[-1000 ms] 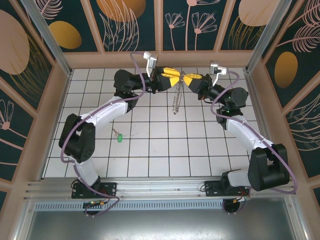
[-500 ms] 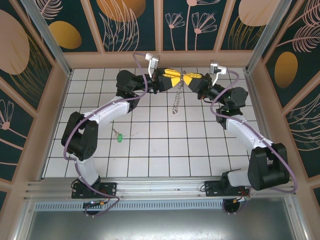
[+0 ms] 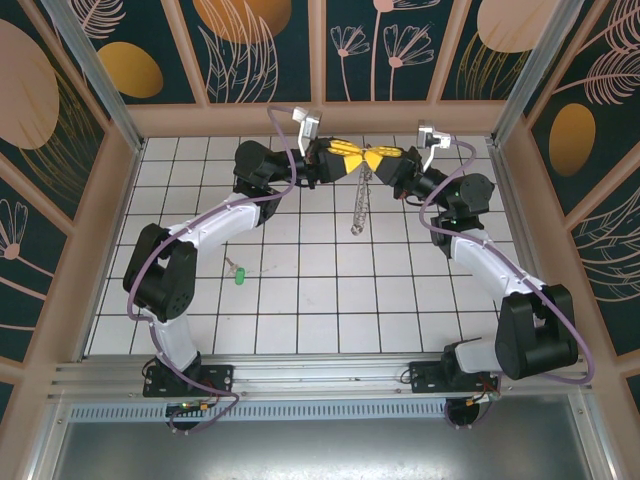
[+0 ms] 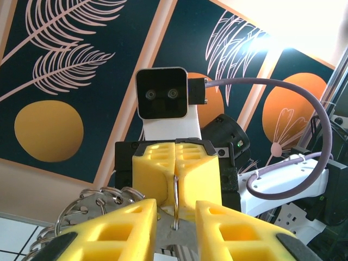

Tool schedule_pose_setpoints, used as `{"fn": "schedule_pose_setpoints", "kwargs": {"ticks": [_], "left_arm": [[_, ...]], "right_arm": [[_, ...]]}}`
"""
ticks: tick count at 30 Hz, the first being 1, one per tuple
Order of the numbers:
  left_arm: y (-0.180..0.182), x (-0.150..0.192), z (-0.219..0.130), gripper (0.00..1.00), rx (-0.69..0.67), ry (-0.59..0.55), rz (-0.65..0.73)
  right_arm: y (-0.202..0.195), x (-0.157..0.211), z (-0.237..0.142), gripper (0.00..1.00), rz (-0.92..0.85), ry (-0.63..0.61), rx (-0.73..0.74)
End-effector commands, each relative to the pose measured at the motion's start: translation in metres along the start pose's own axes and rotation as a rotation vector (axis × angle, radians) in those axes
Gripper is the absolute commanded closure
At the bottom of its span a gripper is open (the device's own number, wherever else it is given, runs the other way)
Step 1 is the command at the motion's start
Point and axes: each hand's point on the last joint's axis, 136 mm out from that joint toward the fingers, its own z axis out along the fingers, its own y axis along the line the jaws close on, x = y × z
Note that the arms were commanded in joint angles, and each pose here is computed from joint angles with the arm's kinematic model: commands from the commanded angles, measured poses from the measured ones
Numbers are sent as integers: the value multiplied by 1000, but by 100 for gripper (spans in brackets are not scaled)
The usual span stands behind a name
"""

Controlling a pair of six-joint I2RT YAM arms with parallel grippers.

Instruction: Put the keys on the keyring

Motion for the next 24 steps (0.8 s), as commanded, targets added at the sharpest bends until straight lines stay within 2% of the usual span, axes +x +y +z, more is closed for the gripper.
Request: {"fn": "schedule_pose_setpoints", "kwargs": {"ticks": [1,12,24], "left_arm": [[-5,-4,4,77,26,-4,34],[-7,-4,7,84,31,-7,39],[-9,-7,11,100,41,-15,48]], "right_arm": [[18,-18,6,100,-76,-42,-48],[19,-17,7,100,-77,-36,-49],[17,-15,7,100,-71,-22,-27]]}}
